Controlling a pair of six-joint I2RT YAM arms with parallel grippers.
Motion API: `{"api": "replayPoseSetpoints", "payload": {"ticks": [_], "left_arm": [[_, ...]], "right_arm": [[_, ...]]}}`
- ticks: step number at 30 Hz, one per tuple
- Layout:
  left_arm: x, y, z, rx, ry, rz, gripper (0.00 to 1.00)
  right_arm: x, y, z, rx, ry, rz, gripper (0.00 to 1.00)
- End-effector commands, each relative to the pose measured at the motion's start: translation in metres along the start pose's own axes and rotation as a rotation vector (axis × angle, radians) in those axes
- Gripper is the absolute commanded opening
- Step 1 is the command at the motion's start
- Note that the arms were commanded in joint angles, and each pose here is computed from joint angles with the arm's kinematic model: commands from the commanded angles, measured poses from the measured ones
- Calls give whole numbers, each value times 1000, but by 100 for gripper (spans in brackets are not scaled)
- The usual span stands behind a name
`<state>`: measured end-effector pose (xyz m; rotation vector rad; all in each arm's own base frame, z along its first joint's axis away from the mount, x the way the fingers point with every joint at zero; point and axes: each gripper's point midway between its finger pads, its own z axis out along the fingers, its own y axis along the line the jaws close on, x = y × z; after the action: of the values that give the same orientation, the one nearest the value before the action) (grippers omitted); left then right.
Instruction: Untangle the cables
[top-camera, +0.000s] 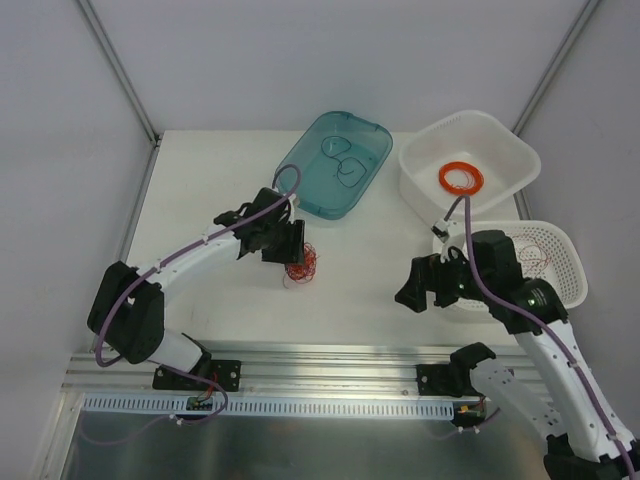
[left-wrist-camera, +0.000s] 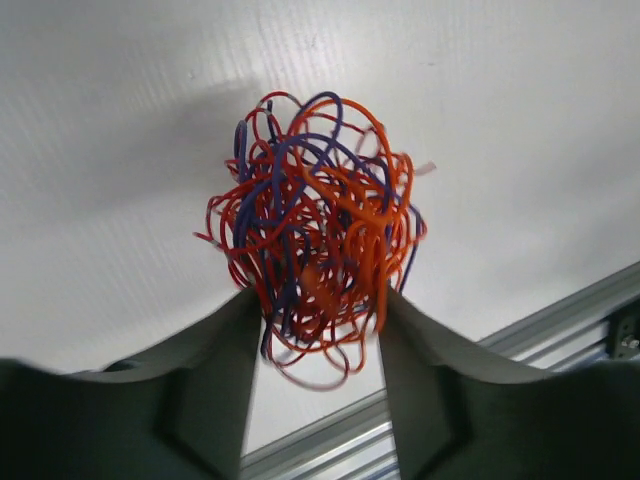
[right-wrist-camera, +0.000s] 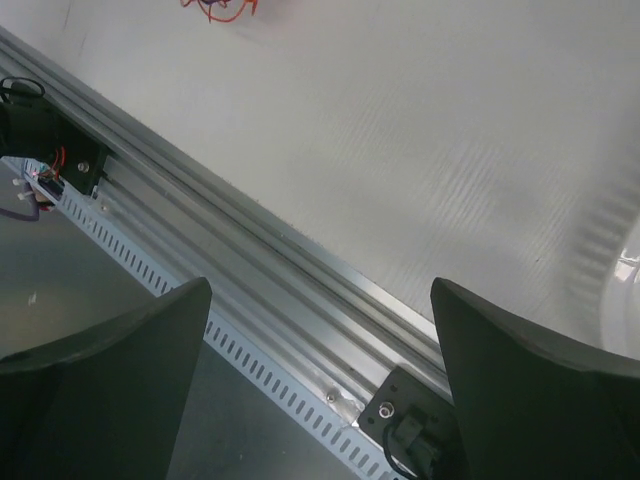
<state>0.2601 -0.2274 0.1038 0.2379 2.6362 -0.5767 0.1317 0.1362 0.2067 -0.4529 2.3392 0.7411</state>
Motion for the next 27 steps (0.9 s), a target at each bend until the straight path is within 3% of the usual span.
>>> {"api": "replayPoseSetpoints", "payload": {"ticks": [1,2,6,7,12,19,27], "left_arm": [[-2,7,-9,-31,-41,-15,55],[-3,6,-12,-27,-49,-15,67],[-12,6,-35,-33,-145,-27,87],[-9,9,-38,-43,-156,-32,89],[-10,29,-60,-110,-270,-78,87],[9,55,-46,-123,-249,-204,79],[4,63,-26,-144,-227,-195,71]], "right_arm": [[-24,7,25,-31,-15,44,97],[-23,14,31,-43,10,52,97],[-40,20,56,27,20,-24,97],[-49,20,61,58,10,-32,97],[-58,52,113,50,40,-60,99],[-79,78,168,63,16,-21,85],[-79,85,188,13,53,-65,82]]}}
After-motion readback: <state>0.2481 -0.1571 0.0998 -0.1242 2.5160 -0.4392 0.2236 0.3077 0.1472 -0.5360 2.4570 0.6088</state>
